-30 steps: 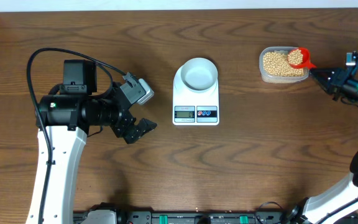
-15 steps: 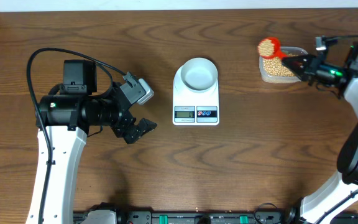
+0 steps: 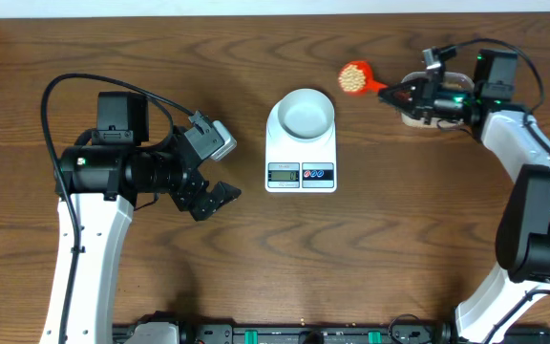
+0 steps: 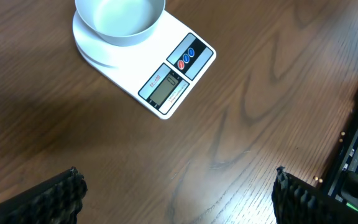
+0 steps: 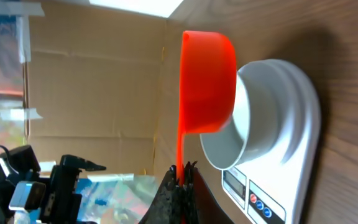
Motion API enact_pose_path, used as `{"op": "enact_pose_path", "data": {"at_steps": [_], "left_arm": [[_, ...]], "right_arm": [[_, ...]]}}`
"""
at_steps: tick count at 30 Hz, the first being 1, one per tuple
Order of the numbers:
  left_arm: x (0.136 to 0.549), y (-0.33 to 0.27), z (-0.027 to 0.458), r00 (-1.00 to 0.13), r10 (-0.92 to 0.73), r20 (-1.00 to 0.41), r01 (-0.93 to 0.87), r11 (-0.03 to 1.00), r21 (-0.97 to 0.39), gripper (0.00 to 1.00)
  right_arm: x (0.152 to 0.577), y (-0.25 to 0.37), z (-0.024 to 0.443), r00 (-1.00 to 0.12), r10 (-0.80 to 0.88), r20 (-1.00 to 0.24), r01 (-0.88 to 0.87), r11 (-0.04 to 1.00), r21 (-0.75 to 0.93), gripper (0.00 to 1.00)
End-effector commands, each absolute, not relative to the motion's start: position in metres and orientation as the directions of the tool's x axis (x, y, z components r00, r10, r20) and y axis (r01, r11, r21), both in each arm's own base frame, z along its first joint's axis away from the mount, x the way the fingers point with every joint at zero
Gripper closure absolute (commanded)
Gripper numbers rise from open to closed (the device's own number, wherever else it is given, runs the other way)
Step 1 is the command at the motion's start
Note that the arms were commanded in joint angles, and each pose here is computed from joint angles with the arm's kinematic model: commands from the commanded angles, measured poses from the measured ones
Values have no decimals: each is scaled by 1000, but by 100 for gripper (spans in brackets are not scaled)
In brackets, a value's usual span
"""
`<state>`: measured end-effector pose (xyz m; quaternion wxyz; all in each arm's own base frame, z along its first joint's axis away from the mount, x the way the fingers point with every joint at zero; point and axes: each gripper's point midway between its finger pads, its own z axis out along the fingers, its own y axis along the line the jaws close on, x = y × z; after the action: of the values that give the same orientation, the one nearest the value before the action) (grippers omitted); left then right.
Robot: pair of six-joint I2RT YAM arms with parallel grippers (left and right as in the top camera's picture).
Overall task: Scoop item into bowl and weigh 50g on scale
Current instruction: 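Lift the filled scoop and carry it left over the white bowl, then tip the red scoop to pour soybeans into the white bowl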
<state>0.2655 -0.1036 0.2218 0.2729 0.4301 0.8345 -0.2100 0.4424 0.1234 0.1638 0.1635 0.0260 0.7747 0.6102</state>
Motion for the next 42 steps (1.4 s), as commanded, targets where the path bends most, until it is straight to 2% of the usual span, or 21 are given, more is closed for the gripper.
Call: {"op": "enact_pose_path", "data": {"at_steps": [1,7,19,24,30,36,42], "left_arm": [[267,-104,228,-476,593,-650,832,543,-114,2],[267,-104,228,-476,593,-650,832,543,-114,2],[267,-104,228,-476,593,-650,832,543,-114,2],[267,-104,228,-476,593,-650,832,543,-114,2],[267,-104,228,-476,593,-650,832,543,-114,2],[267,-104,228,-476,593,-650,832,543,-114,2],[267,-104,228,-476,593,-650,832,543,-114,2]], "right_arm": [[437,138,163,-959,200,-203,-157,223,962,99],[431,158,164,-961,154,-228,-192,217,957,99],[423,189,160,-893,42,-448,-425,251,870,99],[424,195,142,-870,13,-493,-459,345,819,99],[423,197,136,-839,-22,-543,-513,366,777,99],[429,189,122,-784,-73,-617,-578,450,681,99],[426,189,120,-761,-101,-641,-611,445,655,99]]}}
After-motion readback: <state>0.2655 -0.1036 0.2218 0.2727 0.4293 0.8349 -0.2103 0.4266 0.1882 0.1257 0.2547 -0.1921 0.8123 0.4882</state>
